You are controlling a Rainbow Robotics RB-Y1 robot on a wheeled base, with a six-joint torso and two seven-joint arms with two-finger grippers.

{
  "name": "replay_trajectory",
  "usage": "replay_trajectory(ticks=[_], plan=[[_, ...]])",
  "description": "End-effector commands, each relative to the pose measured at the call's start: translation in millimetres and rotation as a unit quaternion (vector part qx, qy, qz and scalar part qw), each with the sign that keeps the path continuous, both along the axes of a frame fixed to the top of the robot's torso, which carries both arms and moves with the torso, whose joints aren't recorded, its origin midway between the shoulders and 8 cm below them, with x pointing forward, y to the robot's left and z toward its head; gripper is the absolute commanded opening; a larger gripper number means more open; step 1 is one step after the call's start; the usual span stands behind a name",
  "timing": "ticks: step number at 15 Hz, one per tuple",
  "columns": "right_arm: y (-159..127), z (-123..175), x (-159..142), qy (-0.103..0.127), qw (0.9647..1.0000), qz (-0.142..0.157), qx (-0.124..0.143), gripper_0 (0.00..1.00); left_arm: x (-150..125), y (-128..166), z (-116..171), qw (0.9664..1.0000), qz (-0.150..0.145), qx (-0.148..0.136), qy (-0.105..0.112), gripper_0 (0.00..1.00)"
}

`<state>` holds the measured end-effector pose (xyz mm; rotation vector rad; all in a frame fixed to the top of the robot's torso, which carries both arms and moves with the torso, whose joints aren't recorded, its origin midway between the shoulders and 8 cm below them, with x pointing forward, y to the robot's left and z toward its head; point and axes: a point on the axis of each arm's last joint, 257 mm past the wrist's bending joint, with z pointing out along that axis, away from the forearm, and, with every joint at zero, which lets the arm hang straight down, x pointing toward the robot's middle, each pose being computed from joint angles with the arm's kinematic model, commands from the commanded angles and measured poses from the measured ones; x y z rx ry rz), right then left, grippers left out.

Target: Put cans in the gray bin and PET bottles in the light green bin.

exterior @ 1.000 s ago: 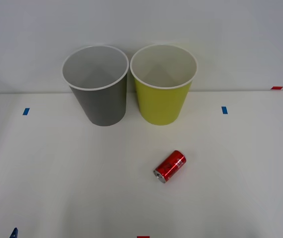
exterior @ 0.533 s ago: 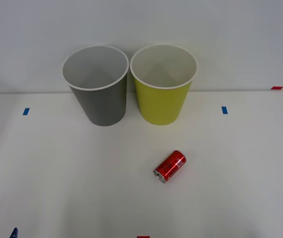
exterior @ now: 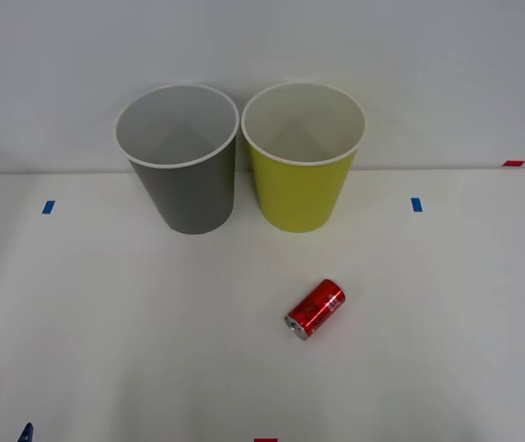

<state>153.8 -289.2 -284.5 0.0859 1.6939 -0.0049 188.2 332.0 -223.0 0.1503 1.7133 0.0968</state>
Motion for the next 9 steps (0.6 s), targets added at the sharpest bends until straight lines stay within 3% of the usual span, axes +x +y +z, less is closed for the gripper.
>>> replay_trajectory(ticks=[1,9], plan=[[0.0,0.0,0.0,0.0,1.0,0.0,0.0,0.0,0.0,0.0,0.0,1.0,0.0,0.0,0.0,1.0],[0.0,0.0,0.0,0.0,1.0,0.0,0.0,0.0,0.0,0.0,0.0,1.0,0.0,0.0,0.0,1.0]])
